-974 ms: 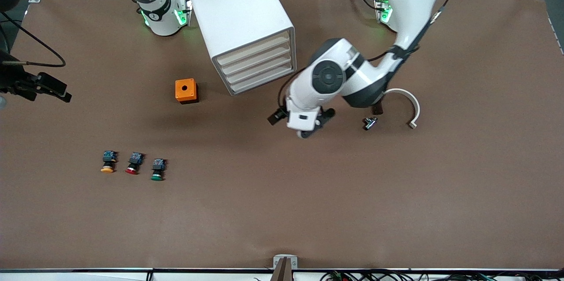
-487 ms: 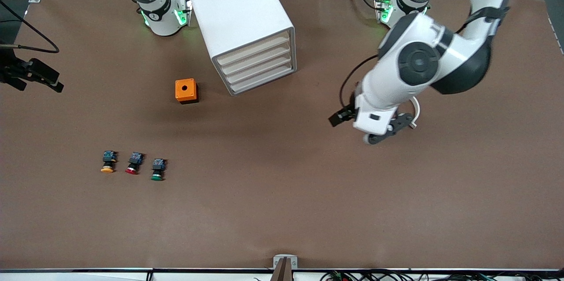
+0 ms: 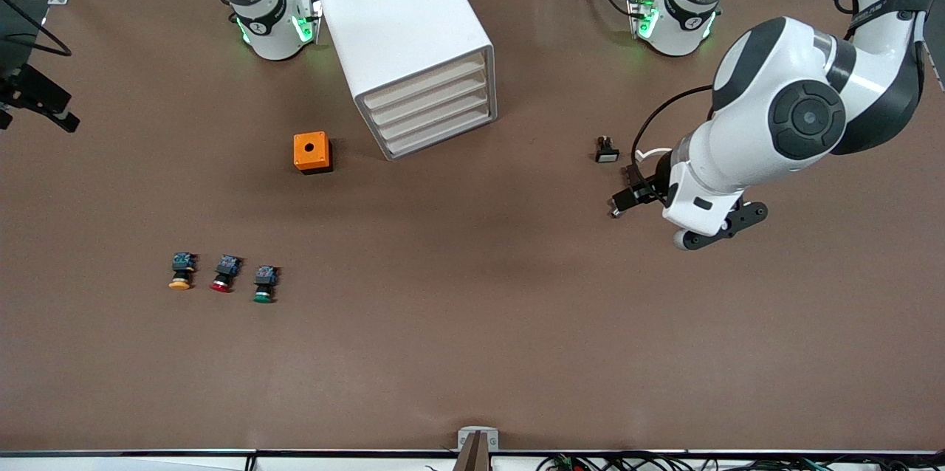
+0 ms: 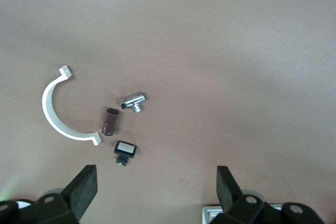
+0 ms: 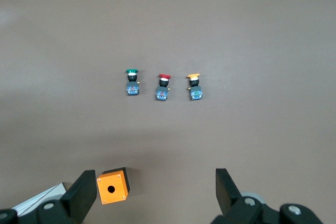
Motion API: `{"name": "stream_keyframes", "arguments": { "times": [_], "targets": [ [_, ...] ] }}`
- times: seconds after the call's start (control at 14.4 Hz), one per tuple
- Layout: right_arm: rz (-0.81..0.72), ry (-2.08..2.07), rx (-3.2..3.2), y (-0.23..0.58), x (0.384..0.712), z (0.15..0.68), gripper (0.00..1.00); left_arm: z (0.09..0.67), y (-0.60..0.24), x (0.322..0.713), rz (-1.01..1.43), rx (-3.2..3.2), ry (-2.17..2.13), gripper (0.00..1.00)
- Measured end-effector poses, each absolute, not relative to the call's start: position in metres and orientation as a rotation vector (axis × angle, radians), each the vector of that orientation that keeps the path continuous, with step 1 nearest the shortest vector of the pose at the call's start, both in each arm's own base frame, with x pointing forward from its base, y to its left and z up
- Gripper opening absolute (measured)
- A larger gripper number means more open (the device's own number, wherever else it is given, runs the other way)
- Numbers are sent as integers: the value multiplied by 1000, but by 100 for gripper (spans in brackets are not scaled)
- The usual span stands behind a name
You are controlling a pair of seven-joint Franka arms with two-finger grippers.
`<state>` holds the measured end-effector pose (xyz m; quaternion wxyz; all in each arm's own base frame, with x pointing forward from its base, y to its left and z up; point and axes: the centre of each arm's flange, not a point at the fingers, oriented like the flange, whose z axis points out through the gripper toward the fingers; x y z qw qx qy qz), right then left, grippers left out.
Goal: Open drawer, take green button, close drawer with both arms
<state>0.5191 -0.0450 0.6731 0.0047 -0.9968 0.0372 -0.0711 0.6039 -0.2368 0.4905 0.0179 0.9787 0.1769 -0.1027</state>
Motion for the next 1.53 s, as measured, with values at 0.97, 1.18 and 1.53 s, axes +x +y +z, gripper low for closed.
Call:
{"name": "stream_keyframes", "arguments": {
  "times": [0.97,1.18,1.53],
  "targets": [
    [-94,120,-3138,-47,535,645,100,547,-22,574,-458,3157,73,100],
    [-101,120,-3138,-47,533,651,100,544,-2,552,-378,3159,51,100],
    [-78,120,-3139,-47,535,646,100,530,-3,527,-157,3171,39,100]
  ]
}}
